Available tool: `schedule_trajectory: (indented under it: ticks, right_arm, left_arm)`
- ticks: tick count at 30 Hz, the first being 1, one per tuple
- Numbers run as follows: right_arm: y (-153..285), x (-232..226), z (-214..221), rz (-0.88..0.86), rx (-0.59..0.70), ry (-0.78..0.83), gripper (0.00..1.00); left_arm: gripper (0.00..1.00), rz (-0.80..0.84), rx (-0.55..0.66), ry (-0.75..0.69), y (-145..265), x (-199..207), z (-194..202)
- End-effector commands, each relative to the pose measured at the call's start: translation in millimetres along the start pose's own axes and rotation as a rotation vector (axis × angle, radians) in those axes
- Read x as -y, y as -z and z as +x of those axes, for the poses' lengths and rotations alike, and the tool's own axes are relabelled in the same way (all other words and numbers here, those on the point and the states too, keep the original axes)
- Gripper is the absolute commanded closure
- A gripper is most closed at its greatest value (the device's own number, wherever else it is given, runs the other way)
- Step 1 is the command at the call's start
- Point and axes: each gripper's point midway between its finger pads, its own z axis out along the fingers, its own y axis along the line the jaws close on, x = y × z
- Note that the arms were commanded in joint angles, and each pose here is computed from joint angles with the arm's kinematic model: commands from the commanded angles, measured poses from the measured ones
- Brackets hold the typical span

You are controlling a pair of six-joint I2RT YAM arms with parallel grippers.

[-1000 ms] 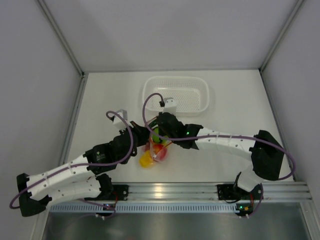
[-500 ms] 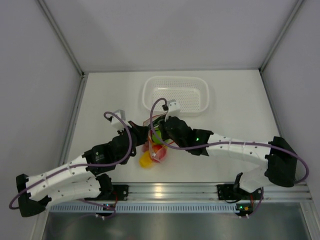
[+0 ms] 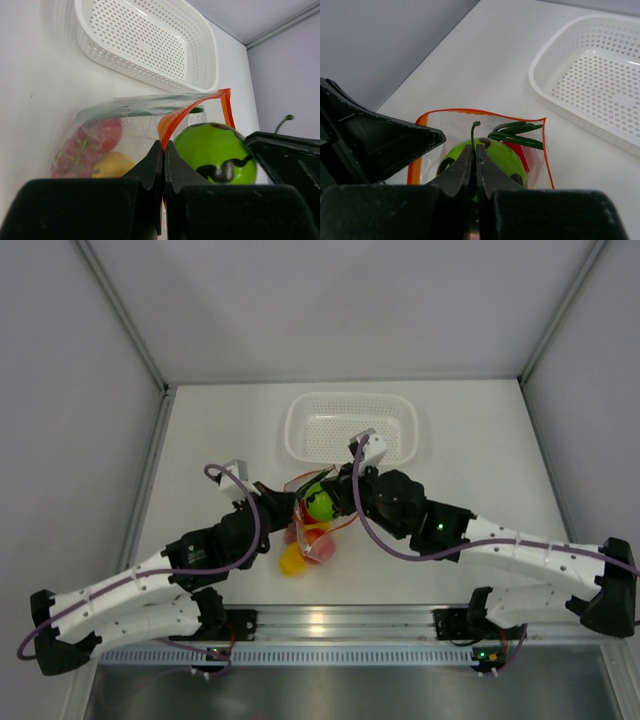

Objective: Open the zip-top bag and remove the fake food

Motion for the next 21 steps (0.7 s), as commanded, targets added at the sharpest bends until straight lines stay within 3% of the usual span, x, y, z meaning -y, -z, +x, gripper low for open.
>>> schedule_trajectory:
  ticks: [1, 9, 16, 21]
  right_arm:
    - [21.1, -16.8, -67.9, -0.050, 0.147, -0.018, 1.00]
    - [33.4, 33.7, -114.0, 0.162, 0.159, -0.003, 1.00]
    - [2.2, 133.3, -134.6, 0.420, 0.138, -0.009, 1.00]
    - [-37.5, 188.5, -119.2, 0.523, 0.043, 0.009, 1.00]
  left_arm:
    - [1.00, 0.001, 0.019, -0.002, 0.7, -2.4, -2.5]
    - [1.00, -0.012, 0.008, -0.013, -1.2, -9.7, 4.7]
    - [1.00, -0.010, 0.008, -0.014, 1.9, -12.8, 3.3]
    - [1.00, 0.007, -0.001, -0.024, 4.0, -8.8, 2.0]
